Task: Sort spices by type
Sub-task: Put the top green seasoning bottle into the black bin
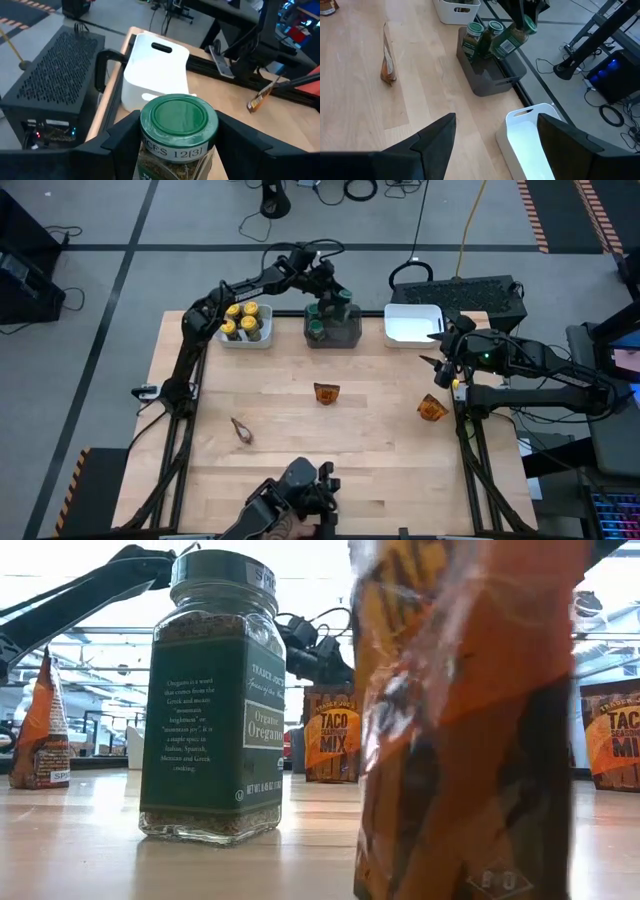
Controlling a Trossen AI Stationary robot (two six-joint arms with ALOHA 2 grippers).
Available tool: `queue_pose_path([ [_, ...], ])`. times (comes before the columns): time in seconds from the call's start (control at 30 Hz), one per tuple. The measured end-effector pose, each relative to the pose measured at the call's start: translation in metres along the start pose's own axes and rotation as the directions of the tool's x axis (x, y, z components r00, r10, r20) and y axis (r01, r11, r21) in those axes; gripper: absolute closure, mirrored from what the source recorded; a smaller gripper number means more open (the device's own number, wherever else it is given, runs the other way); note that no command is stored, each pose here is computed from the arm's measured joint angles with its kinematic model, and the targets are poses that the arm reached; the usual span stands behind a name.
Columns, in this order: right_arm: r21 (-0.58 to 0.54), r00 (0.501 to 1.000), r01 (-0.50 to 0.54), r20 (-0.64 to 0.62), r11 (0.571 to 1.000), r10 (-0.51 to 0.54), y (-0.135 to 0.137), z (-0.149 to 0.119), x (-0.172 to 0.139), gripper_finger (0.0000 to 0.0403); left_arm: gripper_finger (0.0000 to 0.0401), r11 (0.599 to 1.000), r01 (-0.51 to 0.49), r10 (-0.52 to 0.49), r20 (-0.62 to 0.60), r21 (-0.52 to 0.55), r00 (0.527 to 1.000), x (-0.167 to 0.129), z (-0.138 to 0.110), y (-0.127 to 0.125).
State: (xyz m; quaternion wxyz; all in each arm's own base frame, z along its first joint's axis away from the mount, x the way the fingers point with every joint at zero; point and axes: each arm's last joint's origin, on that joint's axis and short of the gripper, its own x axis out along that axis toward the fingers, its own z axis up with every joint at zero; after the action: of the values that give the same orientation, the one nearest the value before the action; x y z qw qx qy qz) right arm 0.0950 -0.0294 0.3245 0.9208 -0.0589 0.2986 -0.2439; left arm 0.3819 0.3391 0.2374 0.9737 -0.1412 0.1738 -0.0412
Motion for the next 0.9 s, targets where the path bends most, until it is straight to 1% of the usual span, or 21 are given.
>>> queue_pose_path([
  [0.07, 0.008, 1.000, 0.000, -0.002, 1.000, 0.000, 0.000, 0.000, 0.000, 0.0140, 0.0173, 1.000, -0.009, 0.009, -0.003, -0.015, 1.000, -0.006, 0.002, 0.001],
  [0.13, 0.011, 1.000, 0.000, -0.005, 1.000, 0.000, 0.000, 0.000, 0.000, 0.0140, 0.0173, 1.000, -0.021, 0.021, 0.004, -0.003, 1.000, -0.015, 0.009, -0.002],
  [0.23, 0.011, 1.000, -0.001, -0.007, 1.000, 0.001, 0.000, -0.001, 0.000, 0.0140, 0.0173, 0.997, -0.057, 0.057, 0.002, 0.045, 0.998, -0.031, 0.023, -0.011],
  [0.3, 0.011, 1.000, -0.001, -0.007, 1.000, 0.001, 0.000, -0.001, 0.000, 0.0140, 0.0173, 0.994, -0.088, 0.088, 0.001, 0.068, 0.996, -0.039, 0.028, -0.016],
  [0.4, 0.013, 1.000, 0.000, -0.003, 1.000, 0.000, 0.000, 0.000, 0.000, 0.0140, 0.0173, 0.993, -0.095, 0.096, -0.007, 0.070, 0.995, -0.044, 0.021, -0.017],
  [0.5, 0.018, 1.000, 0.001, 0.012, 1.000, -0.001, 0.000, 0.001, 0.000, 0.0140, 0.0173, 0.994, -0.083, 0.084, -0.012, 0.076, 0.996, -0.042, 0.005, -0.014],
  [0.6, 0.028, 1.000, 0.002, 0.030, 1.000, -0.003, 0.000, 0.003, 0.000, 0.0140, 0.0173, 0.996, -0.041, 0.037, 0.048, 0.084, 0.998, -0.041, -0.011, -0.010],
  [0.73, 0.031, 1.000, 0.002, 0.030, 1.000, -0.003, 0.000, 0.003, 0.000, 0.0140, 0.0173, 0.991, 0.003, -0.028, 0.190, 0.132, 0.981, -0.041, -0.015, -0.009],
  [0.8, 0.038, 1.000, 0.002, 0.030, 0.999, -0.003, 0.000, 0.003, 0.000, 0.0140, 0.0173, 0.988, -0.005, -0.033, 0.233, 0.158, 0.972, -0.042, -0.014, -0.010],
  [0.9, 0.063, 1.000, 0.001, 0.030, 0.998, -0.003, 0.000, 0.003, 0.000, 0.0140, 0.0173, 0.988, -0.038, 0.004, 0.218, 0.149, 0.976, -0.042, -0.019, -0.007],
])
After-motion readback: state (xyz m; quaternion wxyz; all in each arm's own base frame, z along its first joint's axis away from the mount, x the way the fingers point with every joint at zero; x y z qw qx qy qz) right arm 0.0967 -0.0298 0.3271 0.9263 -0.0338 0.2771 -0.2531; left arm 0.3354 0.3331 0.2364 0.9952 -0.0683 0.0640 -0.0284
